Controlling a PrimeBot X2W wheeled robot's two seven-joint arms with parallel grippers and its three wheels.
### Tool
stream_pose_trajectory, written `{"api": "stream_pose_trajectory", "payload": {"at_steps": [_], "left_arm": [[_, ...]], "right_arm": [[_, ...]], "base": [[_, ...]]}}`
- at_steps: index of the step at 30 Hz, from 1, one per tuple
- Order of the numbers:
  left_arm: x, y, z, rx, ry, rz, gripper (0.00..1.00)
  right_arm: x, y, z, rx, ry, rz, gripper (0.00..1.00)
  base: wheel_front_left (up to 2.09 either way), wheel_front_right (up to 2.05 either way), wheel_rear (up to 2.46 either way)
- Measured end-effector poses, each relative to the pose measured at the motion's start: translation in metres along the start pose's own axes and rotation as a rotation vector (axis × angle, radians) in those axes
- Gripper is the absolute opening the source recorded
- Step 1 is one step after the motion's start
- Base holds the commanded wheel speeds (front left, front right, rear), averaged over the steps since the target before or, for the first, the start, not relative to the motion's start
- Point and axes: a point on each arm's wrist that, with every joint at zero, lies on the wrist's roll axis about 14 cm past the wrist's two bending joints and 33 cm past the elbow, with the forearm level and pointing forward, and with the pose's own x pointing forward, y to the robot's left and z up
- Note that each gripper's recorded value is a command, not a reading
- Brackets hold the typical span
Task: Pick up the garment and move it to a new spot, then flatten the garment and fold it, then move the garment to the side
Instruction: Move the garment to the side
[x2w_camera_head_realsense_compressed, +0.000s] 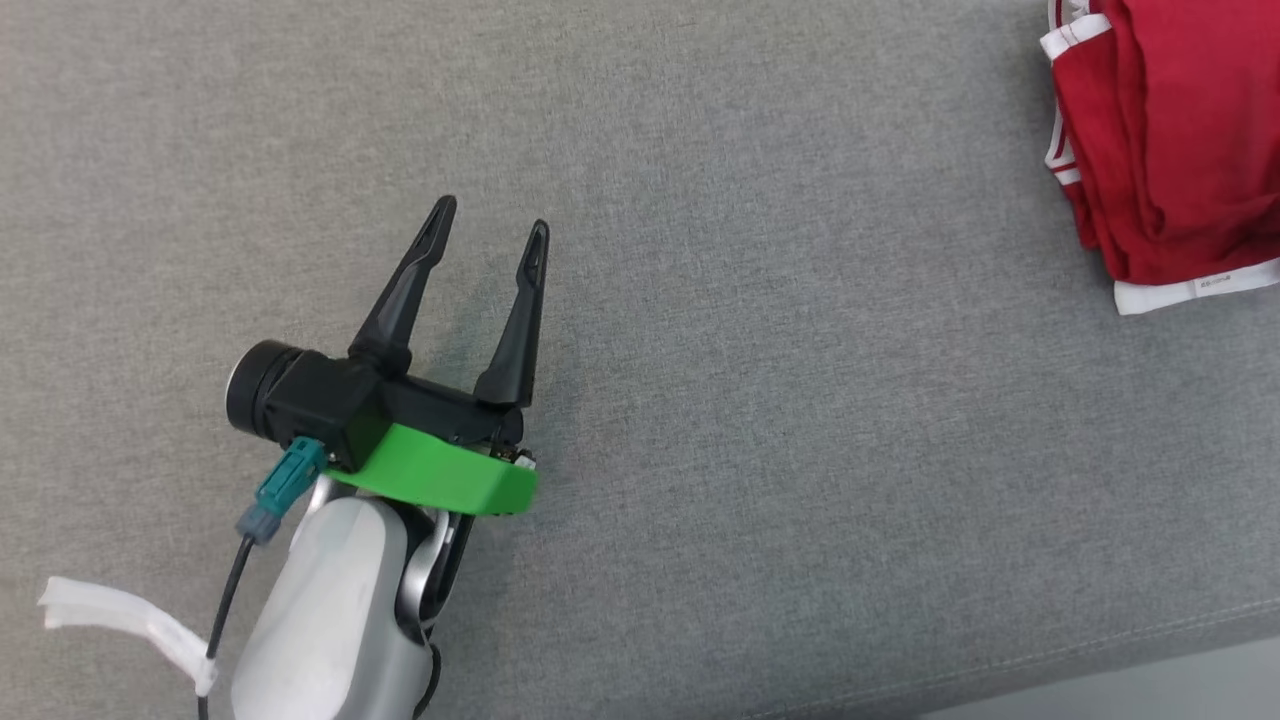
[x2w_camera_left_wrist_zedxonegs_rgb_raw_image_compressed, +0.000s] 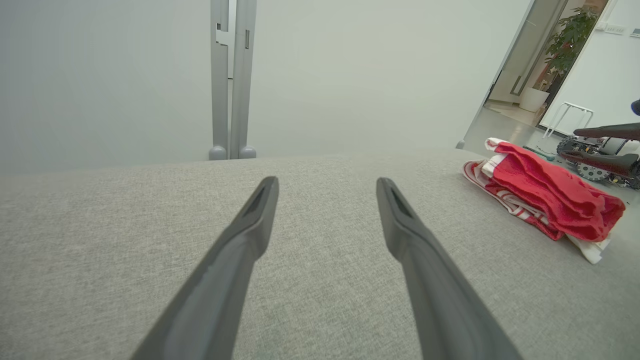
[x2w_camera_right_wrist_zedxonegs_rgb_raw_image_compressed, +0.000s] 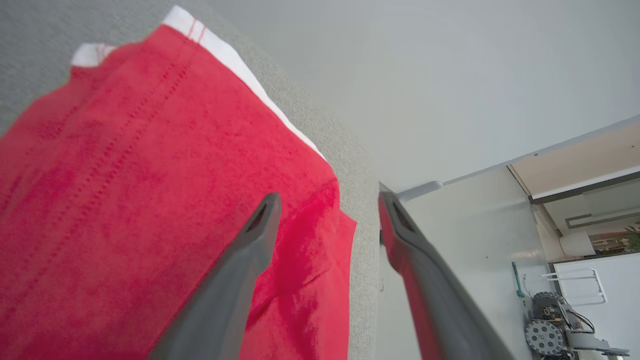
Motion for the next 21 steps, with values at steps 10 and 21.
{"api": "stream_pose_trajectory", "payload": {"at_steps": [10,21], "left_arm": [[-0.04,0.017,0.055,0.039,-0.099,0.129,1.0],[-0.094,0.036,0.089,0.097,-0.157,0.256,1.0]], "right_arm": [[-0.033,0.035,0.126,0.277,-0.396,0.044,1.0],[-0.096,0.107,0.185,0.559,-0.652,0.125,1.0]], "base": [[0.0,0.0,0.0],[0.0,0.0,0.0]]}}
